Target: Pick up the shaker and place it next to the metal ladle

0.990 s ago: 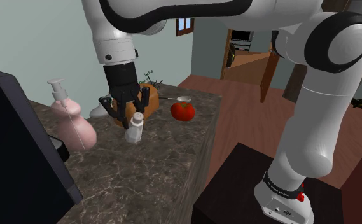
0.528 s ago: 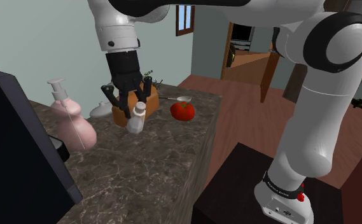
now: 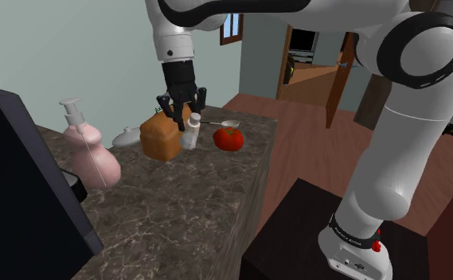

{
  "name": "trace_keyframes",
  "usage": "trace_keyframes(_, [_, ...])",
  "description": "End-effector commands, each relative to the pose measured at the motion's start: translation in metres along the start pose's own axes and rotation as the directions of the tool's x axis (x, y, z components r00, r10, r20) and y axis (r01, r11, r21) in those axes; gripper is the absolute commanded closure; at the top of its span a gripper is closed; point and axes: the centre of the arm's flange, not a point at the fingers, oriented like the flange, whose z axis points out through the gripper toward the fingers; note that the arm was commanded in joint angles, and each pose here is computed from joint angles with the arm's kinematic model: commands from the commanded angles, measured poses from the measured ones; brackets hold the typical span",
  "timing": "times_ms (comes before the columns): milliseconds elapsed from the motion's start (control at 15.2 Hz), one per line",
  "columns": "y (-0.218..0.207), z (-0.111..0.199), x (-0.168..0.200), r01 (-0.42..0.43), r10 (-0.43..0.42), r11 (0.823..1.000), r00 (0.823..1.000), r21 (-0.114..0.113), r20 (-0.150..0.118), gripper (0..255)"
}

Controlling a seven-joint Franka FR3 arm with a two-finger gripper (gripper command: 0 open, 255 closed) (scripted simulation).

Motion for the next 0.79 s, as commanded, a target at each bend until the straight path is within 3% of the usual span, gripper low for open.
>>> trace_keyframes(0, [0.025, 0.000, 0.013, 0.001, -0.001, 1.000, 1.000, 0.000, 0.000, 255])
trace_keyframes(726, [0.152, -0.002, 0.083, 0.001, -0.001, 1.000, 1.000, 0.000, 0.000, 255])
